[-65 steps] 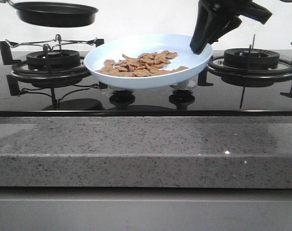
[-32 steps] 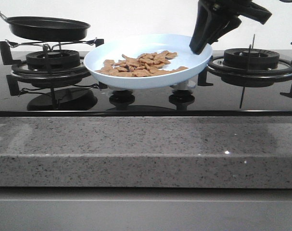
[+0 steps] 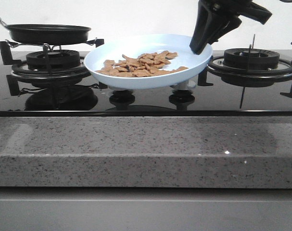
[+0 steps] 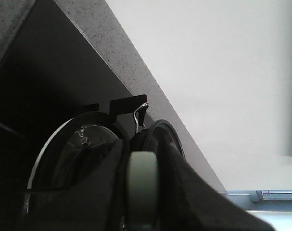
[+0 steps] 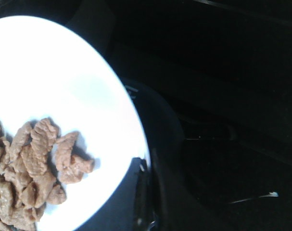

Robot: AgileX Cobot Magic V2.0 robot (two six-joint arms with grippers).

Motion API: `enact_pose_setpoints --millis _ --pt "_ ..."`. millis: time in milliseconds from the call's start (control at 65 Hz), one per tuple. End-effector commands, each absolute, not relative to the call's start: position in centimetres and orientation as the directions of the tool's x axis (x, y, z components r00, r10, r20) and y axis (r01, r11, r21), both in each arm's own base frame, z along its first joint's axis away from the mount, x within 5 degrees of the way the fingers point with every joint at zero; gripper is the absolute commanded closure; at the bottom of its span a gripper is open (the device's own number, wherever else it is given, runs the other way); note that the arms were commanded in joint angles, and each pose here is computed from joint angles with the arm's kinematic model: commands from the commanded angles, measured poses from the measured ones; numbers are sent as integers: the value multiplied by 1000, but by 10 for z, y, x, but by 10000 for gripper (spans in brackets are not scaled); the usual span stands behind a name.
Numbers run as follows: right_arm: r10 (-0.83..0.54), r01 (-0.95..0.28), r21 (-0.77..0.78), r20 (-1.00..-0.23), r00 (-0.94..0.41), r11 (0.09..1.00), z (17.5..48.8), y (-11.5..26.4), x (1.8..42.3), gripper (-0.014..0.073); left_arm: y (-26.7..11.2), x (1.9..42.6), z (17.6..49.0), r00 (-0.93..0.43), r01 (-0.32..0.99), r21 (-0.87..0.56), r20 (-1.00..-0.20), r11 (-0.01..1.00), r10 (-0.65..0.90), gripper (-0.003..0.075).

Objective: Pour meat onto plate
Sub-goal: 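Move the emptied pan back over its burner with the left gripper, then lower the pan onto the burner and release it with the left gripper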

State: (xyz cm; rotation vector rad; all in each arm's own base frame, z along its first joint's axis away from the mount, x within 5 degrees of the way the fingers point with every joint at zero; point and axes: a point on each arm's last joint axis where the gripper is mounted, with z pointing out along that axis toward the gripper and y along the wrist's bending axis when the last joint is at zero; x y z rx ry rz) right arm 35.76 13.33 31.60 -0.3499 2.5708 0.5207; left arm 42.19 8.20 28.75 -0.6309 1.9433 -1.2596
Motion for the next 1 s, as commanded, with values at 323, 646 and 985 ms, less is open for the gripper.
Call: enact_pose_setpoints --millis 323,646,985 --pt "-113 -361 308 -603 -790 880 347 133 350 656 75 412 317 -629 69 -893 -386 445 -675 165" --pt "-113 -361 308 -603 -790 880 347 133 350 656 66 404 315 -719 106 -892 -374 440 -586 133" --pt "-113 -361 308 -603 -790 880 347 133 350 656 57 392 316 -807 140 -896 -349 421 -476 134"
